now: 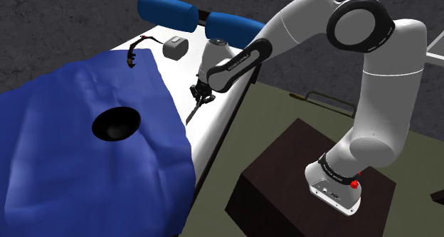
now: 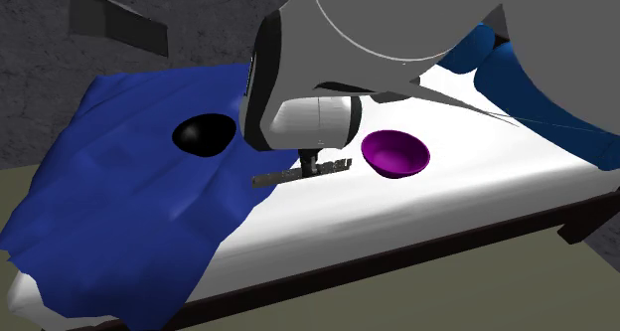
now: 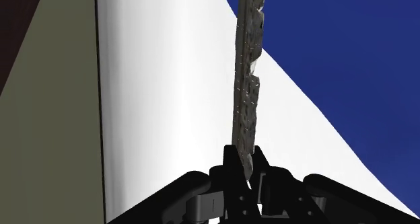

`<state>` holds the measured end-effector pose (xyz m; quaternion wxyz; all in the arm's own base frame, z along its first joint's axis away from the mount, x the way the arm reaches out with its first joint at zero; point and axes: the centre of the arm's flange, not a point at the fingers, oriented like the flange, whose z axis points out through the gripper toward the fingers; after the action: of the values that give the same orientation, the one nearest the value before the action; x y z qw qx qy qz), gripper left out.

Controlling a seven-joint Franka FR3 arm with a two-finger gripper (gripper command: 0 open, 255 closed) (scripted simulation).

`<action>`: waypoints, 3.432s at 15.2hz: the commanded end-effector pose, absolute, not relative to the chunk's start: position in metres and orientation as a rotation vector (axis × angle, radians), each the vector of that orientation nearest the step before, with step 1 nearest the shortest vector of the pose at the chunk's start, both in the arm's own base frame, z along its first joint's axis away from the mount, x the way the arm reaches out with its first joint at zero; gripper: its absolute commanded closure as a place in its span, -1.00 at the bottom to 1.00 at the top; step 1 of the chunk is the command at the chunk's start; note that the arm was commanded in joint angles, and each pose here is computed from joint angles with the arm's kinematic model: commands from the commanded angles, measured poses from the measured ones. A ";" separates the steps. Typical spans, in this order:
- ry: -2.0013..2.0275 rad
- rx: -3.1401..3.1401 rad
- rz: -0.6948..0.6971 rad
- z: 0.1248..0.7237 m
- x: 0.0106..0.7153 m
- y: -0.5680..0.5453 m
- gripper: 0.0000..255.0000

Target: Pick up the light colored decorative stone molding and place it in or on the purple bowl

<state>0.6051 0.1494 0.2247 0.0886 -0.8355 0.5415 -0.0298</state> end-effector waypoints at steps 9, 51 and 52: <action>1.611 -2.487 -0.088 0.279 0.606 0.150 1.00; 1.611 -2.487 -0.088 0.247 0.759 -0.093 1.00; 1.611 -2.487 -0.088 0.242 0.759 -0.093 1.00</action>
<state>0.7589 -0.0936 0.2470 0.0884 -0.8356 0.5414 -0.0294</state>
